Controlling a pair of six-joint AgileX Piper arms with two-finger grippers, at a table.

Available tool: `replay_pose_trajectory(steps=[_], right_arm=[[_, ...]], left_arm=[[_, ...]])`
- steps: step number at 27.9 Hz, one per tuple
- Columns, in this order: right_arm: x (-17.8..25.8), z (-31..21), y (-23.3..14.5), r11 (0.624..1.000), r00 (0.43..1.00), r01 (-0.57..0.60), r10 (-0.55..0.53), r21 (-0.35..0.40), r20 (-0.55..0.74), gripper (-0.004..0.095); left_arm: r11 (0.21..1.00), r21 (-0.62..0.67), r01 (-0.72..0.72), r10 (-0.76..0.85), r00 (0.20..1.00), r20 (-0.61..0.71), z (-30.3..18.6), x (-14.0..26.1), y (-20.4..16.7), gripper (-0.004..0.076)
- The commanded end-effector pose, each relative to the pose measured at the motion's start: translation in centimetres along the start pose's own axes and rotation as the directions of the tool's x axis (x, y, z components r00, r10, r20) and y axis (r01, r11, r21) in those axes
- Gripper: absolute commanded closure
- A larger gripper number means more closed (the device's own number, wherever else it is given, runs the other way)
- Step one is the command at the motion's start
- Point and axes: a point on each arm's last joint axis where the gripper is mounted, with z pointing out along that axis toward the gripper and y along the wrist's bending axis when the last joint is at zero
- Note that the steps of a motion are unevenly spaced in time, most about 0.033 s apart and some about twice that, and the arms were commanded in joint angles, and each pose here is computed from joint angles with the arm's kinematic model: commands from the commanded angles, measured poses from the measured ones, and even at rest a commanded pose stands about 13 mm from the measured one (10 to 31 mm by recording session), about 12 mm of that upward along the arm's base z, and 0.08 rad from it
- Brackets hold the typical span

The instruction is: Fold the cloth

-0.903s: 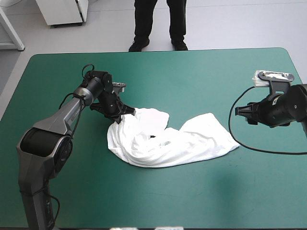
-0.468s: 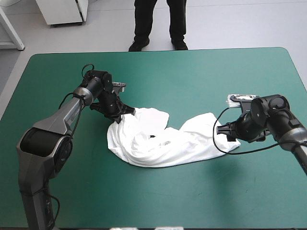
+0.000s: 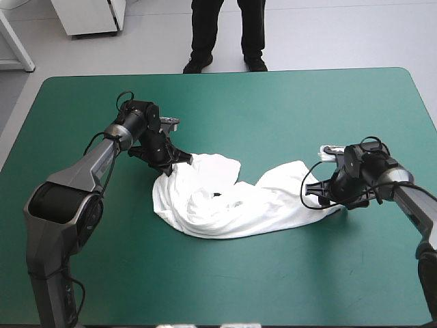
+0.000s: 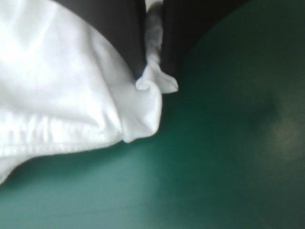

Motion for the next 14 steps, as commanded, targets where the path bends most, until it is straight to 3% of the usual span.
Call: replay_pose_trajectory(steps=[1, 6, 8, 12, 14], right_arm=[[-0.8, 0.0, -0.4, 1.0, 1.0, 0.009, -0.009, 0.001, 0.025, 0.0322], [-0.8, 2.3, 0.7, 0.996, 0.998, -0.012, 0.006, -0.093, -0.064, 0.0381], [-0.8, 2.9, 1.1, 0.991, 0.995, -0.044, 0.033, -0.124, -0.093, 0.0499], [-0.8, 3.3, 1.3, 0.988, 0.993, -0.052, 0.036, -0.145, -0.112, 0.0896], [-0.6, 3.2, 1.3, 0.989, 0.992, -0.014, -0.004, -0.146, -0.128, 0.0925]], left_arm=[[1.0, -0.023, -0.011, 0.011, 1.0, 0.021, -0.1, -0.1, 0.2, 0.0734], [1.0, -0.023, -0.011, 0.011, 1.0, 0.029, -0.1, -0.1, 0.2, 0.0734], [1.0, -0.023, -0.011, 0.011, 1.0, 0.029, -0.1, -0.1, 0.2, 0.0734], [1.0, -0.023, -0.011, 0.012, 1.0, 0.029, -0.1, -0.1, 0.2, 0.0734], [1.0, -0.023, -0.011, 0.012, 1.0, 0.029, -0.1, -0.1, 0.2, 0.0734]])
